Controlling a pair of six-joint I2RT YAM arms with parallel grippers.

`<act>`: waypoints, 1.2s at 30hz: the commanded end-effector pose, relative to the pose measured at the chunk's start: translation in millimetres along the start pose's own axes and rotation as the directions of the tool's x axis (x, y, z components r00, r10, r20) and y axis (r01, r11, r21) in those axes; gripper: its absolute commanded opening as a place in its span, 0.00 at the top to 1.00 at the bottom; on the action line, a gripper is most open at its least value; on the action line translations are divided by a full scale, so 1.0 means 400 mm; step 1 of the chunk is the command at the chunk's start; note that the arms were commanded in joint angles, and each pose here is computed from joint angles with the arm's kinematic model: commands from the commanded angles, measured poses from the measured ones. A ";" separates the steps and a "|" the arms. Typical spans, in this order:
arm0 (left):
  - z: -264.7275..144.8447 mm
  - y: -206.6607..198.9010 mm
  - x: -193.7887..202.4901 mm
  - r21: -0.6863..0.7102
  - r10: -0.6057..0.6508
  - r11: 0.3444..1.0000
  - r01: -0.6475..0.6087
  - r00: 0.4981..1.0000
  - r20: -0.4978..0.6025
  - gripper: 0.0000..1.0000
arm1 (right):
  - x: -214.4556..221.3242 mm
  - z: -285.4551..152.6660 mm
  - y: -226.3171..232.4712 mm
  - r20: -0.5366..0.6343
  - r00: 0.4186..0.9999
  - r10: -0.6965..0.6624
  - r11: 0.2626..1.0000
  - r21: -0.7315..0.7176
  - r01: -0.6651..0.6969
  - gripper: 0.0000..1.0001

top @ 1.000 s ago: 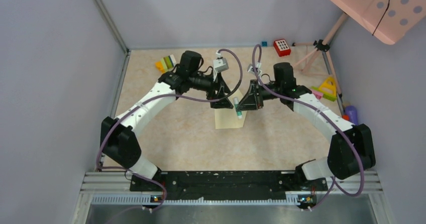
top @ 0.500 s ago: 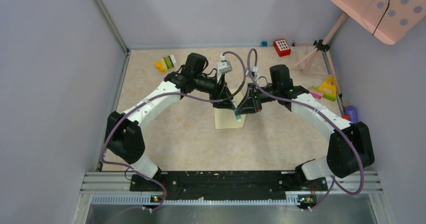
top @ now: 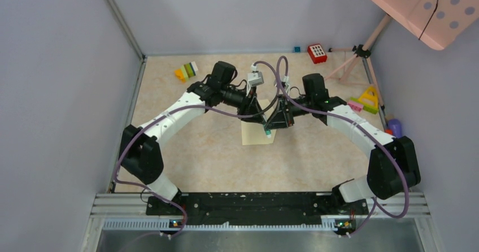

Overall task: Place the letter into the envelope and seal it
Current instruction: Open the solid glue cap from the solid glue.

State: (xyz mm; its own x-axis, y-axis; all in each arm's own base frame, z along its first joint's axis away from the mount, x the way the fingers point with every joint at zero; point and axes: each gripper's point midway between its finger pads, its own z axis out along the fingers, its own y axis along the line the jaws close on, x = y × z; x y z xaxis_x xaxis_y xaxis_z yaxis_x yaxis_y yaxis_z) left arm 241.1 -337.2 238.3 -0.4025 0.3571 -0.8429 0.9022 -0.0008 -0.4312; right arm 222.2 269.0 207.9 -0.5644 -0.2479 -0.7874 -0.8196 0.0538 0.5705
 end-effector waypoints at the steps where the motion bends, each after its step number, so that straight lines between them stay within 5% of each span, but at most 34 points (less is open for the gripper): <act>1: 0.004 -0.018 -0.022 0.029 0.041 0.999 -0.041 0.999 0.003 0.57 | -0.039 0.006 0.007 0.012 0.997 -0.081 0.997 -0.010 0.081 0.98; 10: 0.010 -0.027 -0.022 0.049 0.039 0.998 -0.039 0.999 -0.004 0.58 | -0.037 0.006 0.003 0.010 0.996 -0.085 0.996 -0.008 0.085 0.99; 19: 0.020 -0.035 -0.021 0.071 0.028 0.997 -0.028 1.000 -0.007 0.94 | -0.037 0.007 0.002 0.008 0.995 -0.096 0.995 -0.004 0.096 0.95; 24: 0.019 -0.028 -0.040 0.053 0.010 0.999 -0.012 1.000 0.024 1.00 | -0.055 -0.001 0.011 0.017 0.991 -0.129 0.992 0.006 0.129 0.63; 30: -0.054 0.023 -0.112 -0.029 -0.072 0.996 0.079 0.979 0.191 1.00 | -0.103 -0.045 0.022 0.097 0.965 -0.243 0.966 0.110 0.232 0.35; 36: -0.158 0.082 -0.185 -0.083 -0.141 0.979 0.184 0.918 0.371 1.00 | -0.224 -0.162 0.012 0.356 0.840 -0.409 0.891 0.356 0.282 0.13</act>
State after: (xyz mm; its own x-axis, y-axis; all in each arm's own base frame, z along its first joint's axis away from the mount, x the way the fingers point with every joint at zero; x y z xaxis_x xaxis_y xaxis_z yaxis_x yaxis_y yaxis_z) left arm 290.5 -316.1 248.5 -0.6020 0.1594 -0.7824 0.7982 0.1484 -0.5839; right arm 247.5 248.0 240.1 -0.3981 -0.0994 -0.9119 -0.9078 0.1859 0.3760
